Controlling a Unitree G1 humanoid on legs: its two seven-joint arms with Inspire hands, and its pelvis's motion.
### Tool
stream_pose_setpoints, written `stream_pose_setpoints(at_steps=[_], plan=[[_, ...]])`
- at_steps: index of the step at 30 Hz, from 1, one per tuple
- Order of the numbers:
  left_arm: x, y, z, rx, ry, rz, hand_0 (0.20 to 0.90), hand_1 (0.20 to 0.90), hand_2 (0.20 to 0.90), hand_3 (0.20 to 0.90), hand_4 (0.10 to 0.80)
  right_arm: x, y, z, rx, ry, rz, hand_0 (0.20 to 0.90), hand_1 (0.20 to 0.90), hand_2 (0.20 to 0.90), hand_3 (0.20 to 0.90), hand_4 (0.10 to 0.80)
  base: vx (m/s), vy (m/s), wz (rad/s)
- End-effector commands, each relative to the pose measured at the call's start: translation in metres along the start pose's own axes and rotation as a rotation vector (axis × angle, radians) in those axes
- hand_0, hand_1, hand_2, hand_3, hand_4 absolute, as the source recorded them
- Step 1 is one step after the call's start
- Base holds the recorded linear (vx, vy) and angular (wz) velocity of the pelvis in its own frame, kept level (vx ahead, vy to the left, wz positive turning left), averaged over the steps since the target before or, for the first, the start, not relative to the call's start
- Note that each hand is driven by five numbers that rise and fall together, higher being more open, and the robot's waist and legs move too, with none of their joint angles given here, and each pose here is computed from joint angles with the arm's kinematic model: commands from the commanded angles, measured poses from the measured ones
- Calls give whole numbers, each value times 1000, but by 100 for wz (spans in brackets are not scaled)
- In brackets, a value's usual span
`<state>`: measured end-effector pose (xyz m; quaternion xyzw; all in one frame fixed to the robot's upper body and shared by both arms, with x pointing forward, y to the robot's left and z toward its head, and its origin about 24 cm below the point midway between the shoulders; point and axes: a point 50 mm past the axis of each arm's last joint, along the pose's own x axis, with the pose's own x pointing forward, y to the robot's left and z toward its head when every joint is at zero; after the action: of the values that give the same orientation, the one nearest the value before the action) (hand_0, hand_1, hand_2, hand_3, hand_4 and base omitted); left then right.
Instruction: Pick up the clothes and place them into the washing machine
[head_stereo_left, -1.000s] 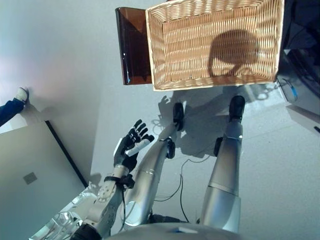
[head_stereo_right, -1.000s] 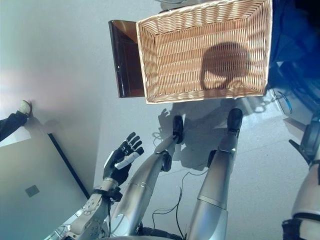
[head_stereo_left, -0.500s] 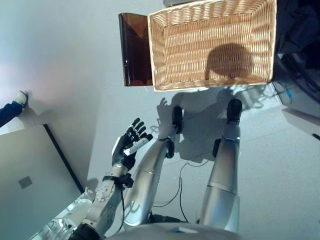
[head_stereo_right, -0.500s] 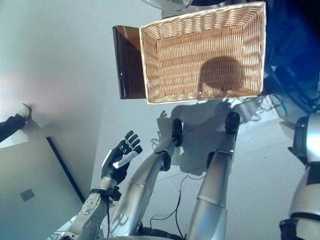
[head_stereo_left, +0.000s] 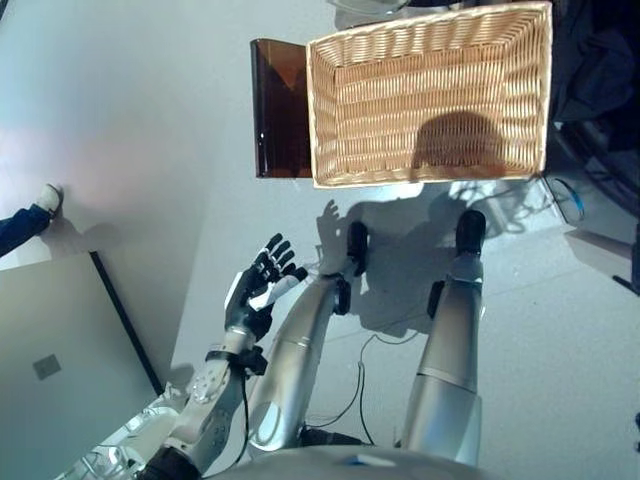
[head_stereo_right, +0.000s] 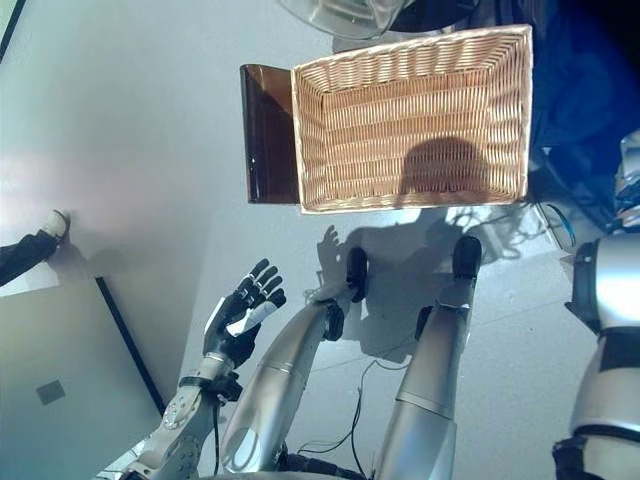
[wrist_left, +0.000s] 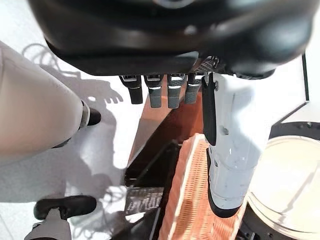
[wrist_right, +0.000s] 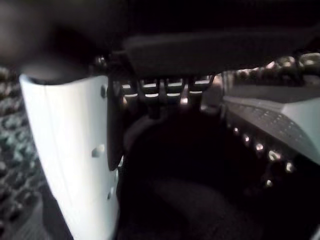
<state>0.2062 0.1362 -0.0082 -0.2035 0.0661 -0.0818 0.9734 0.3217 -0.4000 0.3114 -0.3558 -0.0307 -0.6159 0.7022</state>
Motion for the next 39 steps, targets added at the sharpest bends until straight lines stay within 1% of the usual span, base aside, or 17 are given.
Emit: stream_pose_setpoints(at_steps=[1, 3, 5, 8, 9, 11, 12, 18, 20, 22, 23, 25, 26, 29, 30, 33, 39], plan=[[-9, 18, 25, 71, -90, -2, 900, 900, 900, 900, 800, -2, -8, -2, -158, -173, -224, 900, 900, 900, 900, 800, -4, 83, 4], [-11, 20, 24, 77, -79, -11, 900, 900, 900, 900, 800, -13, 5, -12, -185, -163, -195, 900, 900, 900, 900, 800, 4, 99, -3], [-11, 21, 24, 79, -75, -12, 900, 900, 900, 900, 800, -16, 9, -15, -197, -164, -187, 900, 900, 900, 900, 800, 7, 67, 3], [-13, 23, 20, 87, -51, -12, 900, 900, 900, 900, 800, -37, 33, -26, -213, -165, -100, 900, 900, 900, 900, 800, 15, 63, 7], [-13, 23, 20, 88, -51, -12, 900, 900, 900, 900, 800, -37, 34, -26, -213, -165, -99, 900, 900, 900, 900, 800, 35, 76, -5], [-14, 25, 17, 95, -33, -5, 900, 900, 900, 900, 800, -55, 51, -31, -198, -166, -30, 900, 900, 900, 900, 800, 35, 56, -1], [-15, 26, 16, 96, -33, -5, 900, 900, 900, 900, 800, -55, 51, -32, -198, -166, -29, 900, 900, 900, 900, 800, 24, 36, -1], [-20, 35, -4, 93, 42, 56, 900, 900, 900, 900, 800, -103, 90, -45, -215, -206, 158, 900, 900, 900, 900, 800, 41, 44, -8], [-21, 37, -8, 90, 60, 65, 900, 900, 900, 900, 800, -109, 94, -50, -223, -202, 178, 900, 900, 900, 900, 800, 46, 31, -1], [-24, 37, -15, 53, 84, 79, 900, 900, 900, 900, 800, -128, 105, -62, -247, -205, 253, 900, 900, 900, 900, 800, 70, 43, -7], [-24, 37, -16, 53, 84, 79, 900, 900, 900, 900, 800, -128, 105, -62, -247, -205, 253, 900, 900, 900, 900, 800, 67, 40, -7], [-26, 40, -21, 39, 104, 96, 900, 900, 900, 900, 800, -143, 113, -72, -259, -207, 315, 900, 900, 900, 900, 800, 51, 55, -6], [-27, 40, -21, 39, 104, 96, 900, 900, 900, 900, 800, -143, 113, -72, -259, -207, 315, 900, 900, 900, 900, 800, 33, 48, -2], [-28, 41, -21, 37, 108, 91, 900, 900, 900, 900, 800, -160, 122, -76, -266, -220, 404, 900, 900, 900, 900, 800, 0, 6, -2], [-28, 41, -21, 37, 108, 91, 900, 900, 900, 900, 800, -160, 122, -76, -266, -220, 404, 900, 900, 900, 900, 800, 0, 0, 0], [-32, 43, -23, 46, 123, 90, 900, 900, 900, 900, 800, -171, 129, -69, -292, -306, 456, 900, 900, 900, 900, 800, -17, -2, 5], [-35, 47, -24, 62, 130, 99, 900, 900, 900, 900, 800, -184, 133, -73, -341, -379, 483, 900, 900, 900, 900, 800, -10, -6, 3]])
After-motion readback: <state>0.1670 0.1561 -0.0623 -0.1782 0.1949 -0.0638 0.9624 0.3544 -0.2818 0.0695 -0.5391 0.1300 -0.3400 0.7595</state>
